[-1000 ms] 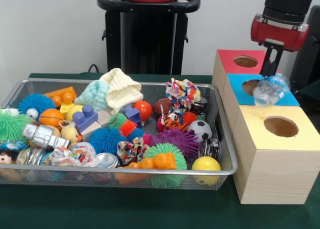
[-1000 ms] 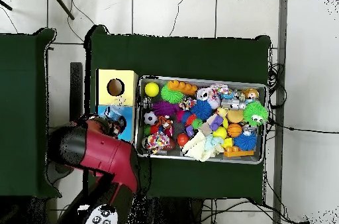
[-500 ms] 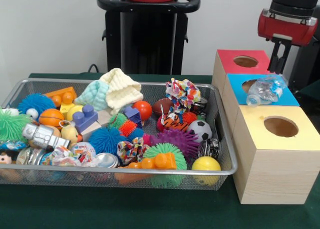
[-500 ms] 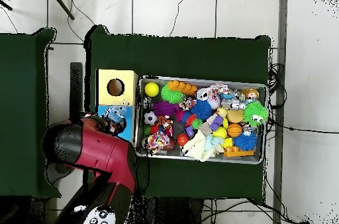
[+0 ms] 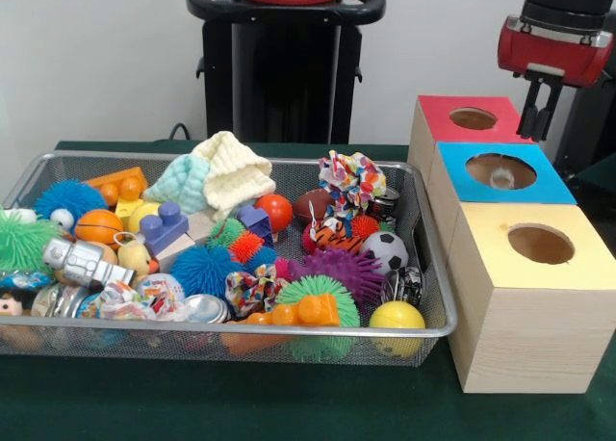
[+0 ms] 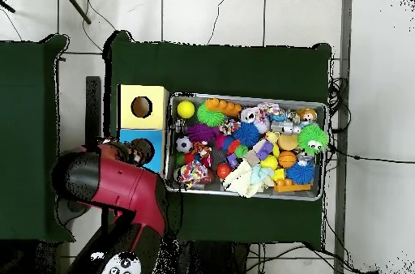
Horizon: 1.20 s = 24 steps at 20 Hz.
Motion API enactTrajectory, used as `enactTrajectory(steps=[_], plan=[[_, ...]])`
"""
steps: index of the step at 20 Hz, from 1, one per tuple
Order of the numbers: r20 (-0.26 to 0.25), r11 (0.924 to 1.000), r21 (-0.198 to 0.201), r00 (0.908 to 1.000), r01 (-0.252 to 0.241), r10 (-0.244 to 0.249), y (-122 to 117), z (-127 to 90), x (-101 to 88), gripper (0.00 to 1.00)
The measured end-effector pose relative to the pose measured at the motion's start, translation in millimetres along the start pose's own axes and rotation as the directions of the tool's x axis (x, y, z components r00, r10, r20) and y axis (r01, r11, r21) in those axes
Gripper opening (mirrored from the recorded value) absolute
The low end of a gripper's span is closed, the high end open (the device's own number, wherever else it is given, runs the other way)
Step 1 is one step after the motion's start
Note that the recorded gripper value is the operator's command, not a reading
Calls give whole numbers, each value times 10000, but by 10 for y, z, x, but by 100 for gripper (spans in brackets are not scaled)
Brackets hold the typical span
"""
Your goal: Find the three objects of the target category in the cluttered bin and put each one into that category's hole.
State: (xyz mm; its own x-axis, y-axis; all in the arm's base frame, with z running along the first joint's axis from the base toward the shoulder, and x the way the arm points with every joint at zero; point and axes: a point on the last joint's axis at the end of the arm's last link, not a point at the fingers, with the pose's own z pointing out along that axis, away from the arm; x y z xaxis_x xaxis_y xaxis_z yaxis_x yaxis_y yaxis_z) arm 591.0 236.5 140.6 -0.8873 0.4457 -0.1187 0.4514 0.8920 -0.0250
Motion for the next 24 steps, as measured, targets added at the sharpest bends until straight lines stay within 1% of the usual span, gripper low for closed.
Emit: enactTrajectory(steps=[11,15,17,18,20,22,24], plan=[[0,10000,1,10000,-5,5,-2,0,-2,0],[31,10000,15,10000,-63,63,-57,-15,-63,0],[85,9999,47,9999,-119,118,-140,-40,-147,0],[173,9997,88,9996,-231,230,-271,-79,-278,0],[258,9991,121,9988,-408,405,-425,-117,-428,0],[348,9968,122,9963,-793,789,-703,-169,-682,0],[360,9941,94,9936,-1078,1074,-885,-189,-833,0]])
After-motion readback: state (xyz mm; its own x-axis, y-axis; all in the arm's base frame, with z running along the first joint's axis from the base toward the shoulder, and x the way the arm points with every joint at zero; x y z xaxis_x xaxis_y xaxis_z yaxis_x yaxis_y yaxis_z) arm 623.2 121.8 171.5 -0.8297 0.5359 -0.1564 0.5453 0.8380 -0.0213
